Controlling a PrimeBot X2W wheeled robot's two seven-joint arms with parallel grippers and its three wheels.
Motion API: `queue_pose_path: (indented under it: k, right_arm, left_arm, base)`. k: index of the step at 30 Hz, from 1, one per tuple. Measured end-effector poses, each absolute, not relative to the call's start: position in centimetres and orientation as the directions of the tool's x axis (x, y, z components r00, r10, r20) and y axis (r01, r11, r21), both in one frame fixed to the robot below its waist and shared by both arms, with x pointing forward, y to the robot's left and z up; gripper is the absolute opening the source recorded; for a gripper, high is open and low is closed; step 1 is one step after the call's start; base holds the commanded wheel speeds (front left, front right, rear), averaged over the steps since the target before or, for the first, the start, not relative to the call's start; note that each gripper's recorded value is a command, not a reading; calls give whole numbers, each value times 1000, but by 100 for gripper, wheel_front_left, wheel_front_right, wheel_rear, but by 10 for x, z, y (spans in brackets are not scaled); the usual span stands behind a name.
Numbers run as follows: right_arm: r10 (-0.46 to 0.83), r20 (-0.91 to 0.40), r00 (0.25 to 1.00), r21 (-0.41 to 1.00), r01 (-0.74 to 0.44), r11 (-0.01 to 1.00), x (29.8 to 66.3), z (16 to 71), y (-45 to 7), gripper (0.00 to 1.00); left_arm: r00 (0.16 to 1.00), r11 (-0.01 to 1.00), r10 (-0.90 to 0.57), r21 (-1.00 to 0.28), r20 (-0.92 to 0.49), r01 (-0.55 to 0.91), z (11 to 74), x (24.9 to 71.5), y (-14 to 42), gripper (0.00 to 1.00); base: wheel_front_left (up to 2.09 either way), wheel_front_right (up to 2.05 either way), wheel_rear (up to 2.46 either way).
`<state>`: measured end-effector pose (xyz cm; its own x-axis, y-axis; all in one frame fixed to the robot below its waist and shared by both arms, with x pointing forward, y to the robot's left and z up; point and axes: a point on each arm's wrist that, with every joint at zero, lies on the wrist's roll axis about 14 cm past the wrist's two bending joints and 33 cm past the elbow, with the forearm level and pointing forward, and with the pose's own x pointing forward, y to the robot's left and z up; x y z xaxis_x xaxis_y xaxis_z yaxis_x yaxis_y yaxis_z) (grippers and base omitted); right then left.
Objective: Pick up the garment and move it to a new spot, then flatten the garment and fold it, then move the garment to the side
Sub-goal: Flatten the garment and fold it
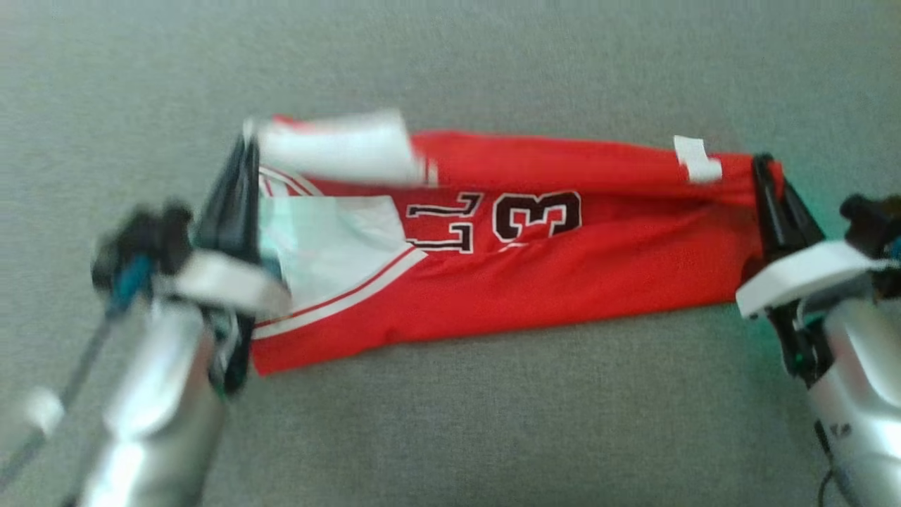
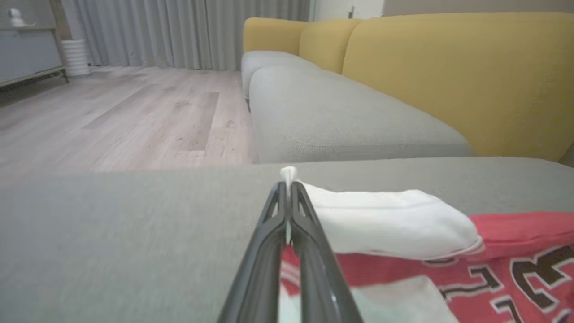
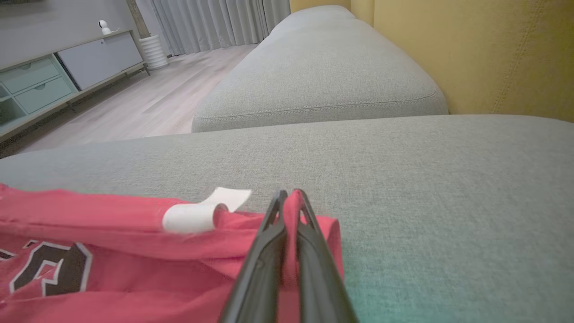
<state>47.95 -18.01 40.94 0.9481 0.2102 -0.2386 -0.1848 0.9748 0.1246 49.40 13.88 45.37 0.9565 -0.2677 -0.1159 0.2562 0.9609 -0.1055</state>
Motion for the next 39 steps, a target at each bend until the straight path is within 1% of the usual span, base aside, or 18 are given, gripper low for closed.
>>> queue_pose_path:
  k: [3,4,5,6,7,8,10,13,15,18,23,27,32,36,39]
  right_arm:
    - [206,-234,950,145,-176,974,471,412,-176,0]
    - [209,-240,948,152,-176,973,468,410,-174,24]
    - [211,-248,945,162,-175,971,464,408,-171,69]
    - [214,-252,944,169,-175,970,461,407,-168,100]
    - [217,-255,942,174,-176,969,458,406,-166,100]
    - [217,-254,942,177,-175,969,457,406,-165,100]
    - [206,-235,950,181,-166,969,458,412,-166,100]
    - [195,-201,960,170,-162,972,461,423,-168,100]
    - [167,-134,977,155,-146,977,464,444,-170,100]
    - [154,-112,982,135,-139,981,452,449,-167,100]
    - [125,-147,981,139,-105,985,425,437,-163,100]
    - [127,-160,979,128,-107,986,412,433,-159,100]
    - [114,-176,978,116,-95,989,410,428,-163,100]
    - [91,-256,962,98,-68,993,408,404,-171,100]
    - [81,-314,946,84,-57,995,415,387,-176,100]
  left_arm:
    - [964,967,-223,-154,-144,201,441,461,147,0]
    - [966,968,-208,-171,-151,182,438,452,149,0]
    - [966,968,-199,-188,-165,167,433,443,150,0]
    - [964,966,-195,-203,-182,158,427,434,149,13]
    - [962,966,-191,-213,-196,148,422,426,149,76]
    - [962,967,-180,-216,-204,135,420,420,150,100]
    - [968,970,-144,-223,-204,97,419,414,156,100]
    - [976,975,-117,-207,-186,77,425,413,162,100]
    - [988,983,-85,-175,-130,61,442,413,167,100]
    - [994,986,-71,-155,-80,58,457,408,165,100]
    - [996,990,-66,-125,-62,58,462,388,161,100]
    - [995,991,-75,-114,-69,66,460,375,156,100]
    - [992,990,-84,-122,-91,72,453,368,154,100]
    - [989,986,-89,-151,-118,70,444,368,151,100]
    - [985,983,-98,-167,-141,73,436,369,147,100]
  base:
    - [0,0,0]
    - [0,0,0]
    - [0,0,0]
    - [0,0,0]
    - [0,0,0]
    - [0,0,0]
    - [0,0,0]
    - [0,0,0]
    - [0,0,0]
    - [0,0,0]
    - [0,0,0]
    - [0,0,0]
    - [0,0,0]
    - [0,0,0]
    - [0,0,0]
